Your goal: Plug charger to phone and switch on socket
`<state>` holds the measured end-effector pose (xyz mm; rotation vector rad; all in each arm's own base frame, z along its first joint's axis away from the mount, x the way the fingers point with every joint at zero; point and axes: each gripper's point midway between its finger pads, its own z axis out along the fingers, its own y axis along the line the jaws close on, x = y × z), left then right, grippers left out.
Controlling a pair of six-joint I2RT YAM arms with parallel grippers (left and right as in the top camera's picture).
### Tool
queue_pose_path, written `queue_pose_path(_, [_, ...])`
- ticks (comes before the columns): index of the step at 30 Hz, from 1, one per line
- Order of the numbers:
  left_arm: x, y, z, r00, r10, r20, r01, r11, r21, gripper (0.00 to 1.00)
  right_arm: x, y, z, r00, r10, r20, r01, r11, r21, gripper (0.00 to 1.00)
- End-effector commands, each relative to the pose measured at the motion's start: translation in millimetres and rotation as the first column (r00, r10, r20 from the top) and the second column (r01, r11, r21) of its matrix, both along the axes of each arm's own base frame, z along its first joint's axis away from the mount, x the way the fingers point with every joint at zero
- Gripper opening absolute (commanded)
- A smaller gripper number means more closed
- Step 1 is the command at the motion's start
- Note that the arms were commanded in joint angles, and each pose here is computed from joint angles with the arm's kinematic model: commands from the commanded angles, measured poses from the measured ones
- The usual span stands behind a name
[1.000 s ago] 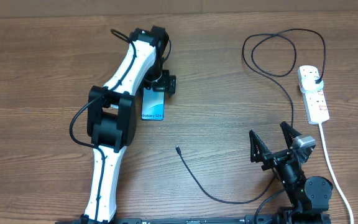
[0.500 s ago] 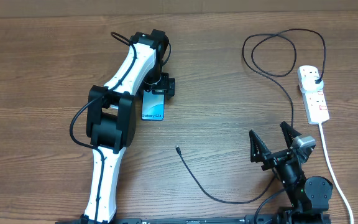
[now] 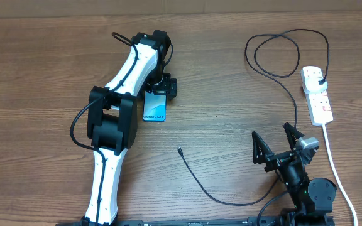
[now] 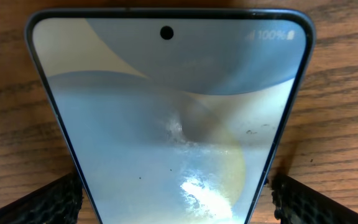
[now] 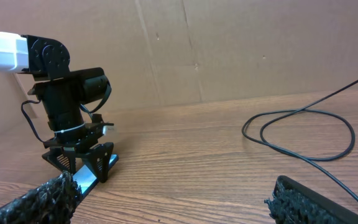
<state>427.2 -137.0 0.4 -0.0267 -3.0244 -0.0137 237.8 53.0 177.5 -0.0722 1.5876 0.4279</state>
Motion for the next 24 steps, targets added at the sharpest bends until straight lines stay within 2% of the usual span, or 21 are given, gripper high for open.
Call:
queue_pose_path(1, [-8,-3,-17,0.999,-0.010,-0.041,0.009,1.000,-0.017,1.00,0,1,-2,1.000,0.003,0.005,-0.003,1.000,-0.001,1.00])
queue_pose_path(24, [-13,-2,-34,0.999,-0.010,-0.046,0.009,1.000,-0.016,1.00,0,1,-1,1.000,0.003,0.005,-0.003,1.000,-0.002,1.00])
